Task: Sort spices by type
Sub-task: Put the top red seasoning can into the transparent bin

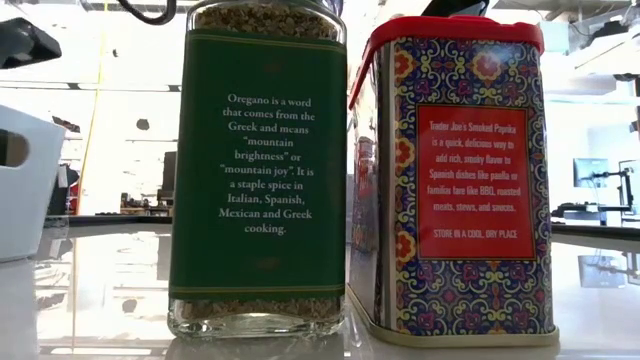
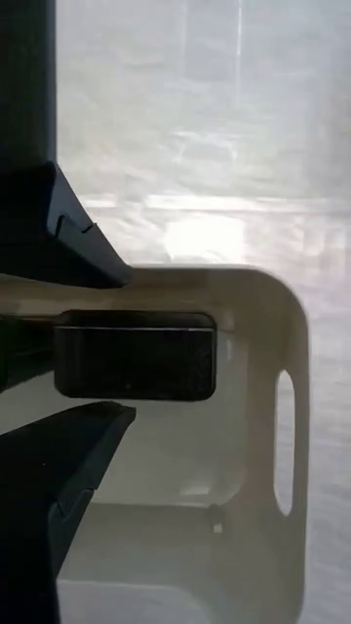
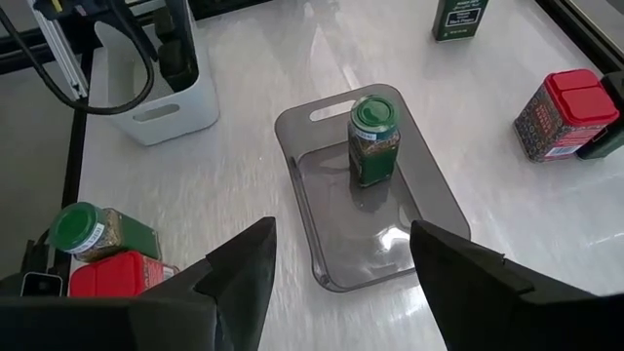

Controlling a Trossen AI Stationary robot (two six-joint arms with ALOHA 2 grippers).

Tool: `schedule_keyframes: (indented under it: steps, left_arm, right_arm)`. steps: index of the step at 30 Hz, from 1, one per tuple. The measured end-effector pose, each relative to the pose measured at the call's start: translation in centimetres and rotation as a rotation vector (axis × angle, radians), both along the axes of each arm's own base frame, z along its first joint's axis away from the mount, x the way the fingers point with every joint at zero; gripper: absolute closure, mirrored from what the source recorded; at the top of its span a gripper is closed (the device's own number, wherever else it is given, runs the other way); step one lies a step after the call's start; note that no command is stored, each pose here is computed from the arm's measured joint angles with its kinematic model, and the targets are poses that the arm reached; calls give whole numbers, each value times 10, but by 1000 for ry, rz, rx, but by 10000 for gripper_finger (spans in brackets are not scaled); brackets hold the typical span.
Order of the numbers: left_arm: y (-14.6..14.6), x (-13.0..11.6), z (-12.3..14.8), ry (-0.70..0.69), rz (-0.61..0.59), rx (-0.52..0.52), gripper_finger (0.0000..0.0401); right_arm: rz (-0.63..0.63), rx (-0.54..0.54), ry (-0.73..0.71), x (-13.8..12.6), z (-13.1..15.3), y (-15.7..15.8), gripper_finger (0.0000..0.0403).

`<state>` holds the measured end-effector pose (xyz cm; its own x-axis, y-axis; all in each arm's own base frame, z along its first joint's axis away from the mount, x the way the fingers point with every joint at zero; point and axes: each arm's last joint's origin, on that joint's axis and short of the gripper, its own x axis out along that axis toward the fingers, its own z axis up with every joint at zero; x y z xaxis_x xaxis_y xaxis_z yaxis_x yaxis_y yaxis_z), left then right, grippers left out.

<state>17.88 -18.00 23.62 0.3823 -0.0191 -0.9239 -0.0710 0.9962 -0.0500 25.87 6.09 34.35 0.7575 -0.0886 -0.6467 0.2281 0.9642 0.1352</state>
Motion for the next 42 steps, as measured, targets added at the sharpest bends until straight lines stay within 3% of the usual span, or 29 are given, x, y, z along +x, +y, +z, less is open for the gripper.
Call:
schedule_keyframes:
  steps: [14,23,28,34,42]
  left_arm:
    - [-3,3,33,-13,0,-9,208]
    - [-6,12,68,-197,107,-25,208]
    - [-6,14,78,-257,57,28,208]
    - [10,26,80,-367,235,124,208]
    - [47,49,80,-366,527,89,209]
  right_arm:
    - [2,-2,0,0,0,0,138]
    - [-47,53,-2,0,-1,0,138]
    - [-70,68,27,-2,-3,0,138]
    - [-166,125,131,-10,-11,-2,138]
    - [-225,86,202,-21,-16,5,138]
